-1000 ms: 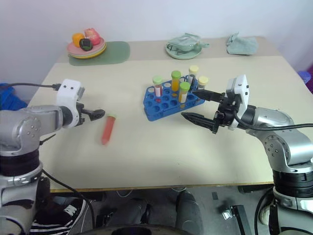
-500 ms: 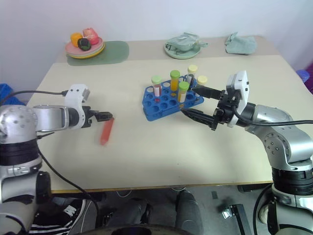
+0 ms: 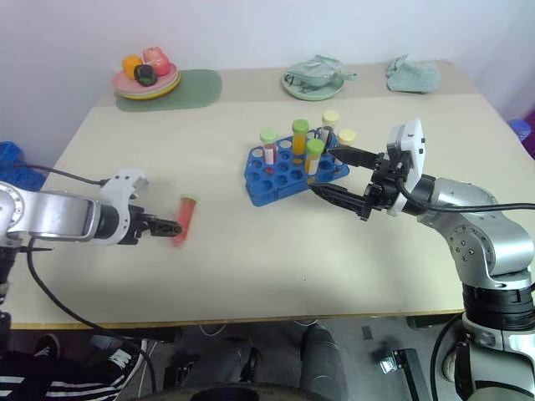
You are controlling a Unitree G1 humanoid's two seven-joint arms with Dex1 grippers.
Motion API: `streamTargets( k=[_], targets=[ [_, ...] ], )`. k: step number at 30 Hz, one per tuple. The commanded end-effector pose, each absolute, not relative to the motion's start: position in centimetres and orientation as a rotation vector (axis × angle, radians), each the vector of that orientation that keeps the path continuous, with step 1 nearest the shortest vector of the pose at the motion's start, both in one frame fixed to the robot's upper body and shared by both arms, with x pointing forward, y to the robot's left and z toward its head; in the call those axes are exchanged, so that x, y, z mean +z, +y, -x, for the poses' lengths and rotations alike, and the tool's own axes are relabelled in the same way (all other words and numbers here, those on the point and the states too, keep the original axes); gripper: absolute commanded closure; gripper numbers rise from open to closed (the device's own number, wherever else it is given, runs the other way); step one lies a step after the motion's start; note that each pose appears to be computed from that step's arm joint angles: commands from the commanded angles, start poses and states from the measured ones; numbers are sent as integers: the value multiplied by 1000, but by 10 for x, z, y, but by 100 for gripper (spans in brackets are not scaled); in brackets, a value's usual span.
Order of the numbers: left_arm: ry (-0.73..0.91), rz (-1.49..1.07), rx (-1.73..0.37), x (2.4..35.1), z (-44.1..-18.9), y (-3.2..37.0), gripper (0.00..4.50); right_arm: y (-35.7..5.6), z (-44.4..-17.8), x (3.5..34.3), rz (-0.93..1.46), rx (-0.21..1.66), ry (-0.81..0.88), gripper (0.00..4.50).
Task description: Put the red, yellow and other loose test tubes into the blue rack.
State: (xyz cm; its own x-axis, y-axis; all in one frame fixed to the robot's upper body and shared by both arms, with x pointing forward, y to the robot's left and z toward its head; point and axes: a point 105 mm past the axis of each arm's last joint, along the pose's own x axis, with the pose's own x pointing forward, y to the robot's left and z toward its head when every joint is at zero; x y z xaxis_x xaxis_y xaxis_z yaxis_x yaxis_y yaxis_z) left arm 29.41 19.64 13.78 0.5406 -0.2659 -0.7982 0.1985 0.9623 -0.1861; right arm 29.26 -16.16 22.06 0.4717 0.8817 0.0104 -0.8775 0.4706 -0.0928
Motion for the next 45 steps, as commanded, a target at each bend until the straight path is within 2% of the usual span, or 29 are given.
streamTargets(
  k=[1, 14, 19, 22, 27, 38, 41, 44, 45],
  targets=[
    [935, 110, -290, 138, -299, 181, 2, -159, -288, 232, 92, 1089, -113, 0],
    [970, 72, -304, 121, -291, 168, 2, -161, -287, 233, 101, 1088, -109, 0],
    [977, 71, -288, 115, -287, 167, 2, -164, -279, 224, 130, 1130, -47, 0],
    [968, 71, -281, 115, -289, 165, 2, -165, -265, 218, 157, 1210, 18, 0],
    [973, 72, -273, 115, -291, 165, 2, -163, -257, 217, 184, 1249, 16, 0],
    [973, 73, -260, 114, -294, 162, 2, -160, -258, 214, 179, 1237, 20, 0],
    [972, 78, -249, 114, -297, 162, 84, -160, -259, 214, 178, 1233, 24, 0],
    [970, 75, -255, 116, -297, 162, 225, -161, -259, 214, 173, 1227, 26, 0],
    [970, 76, -258, 116, -297, 161, 225, -161, -260, 214, 172, 1226, 26, 0]
  ],
)
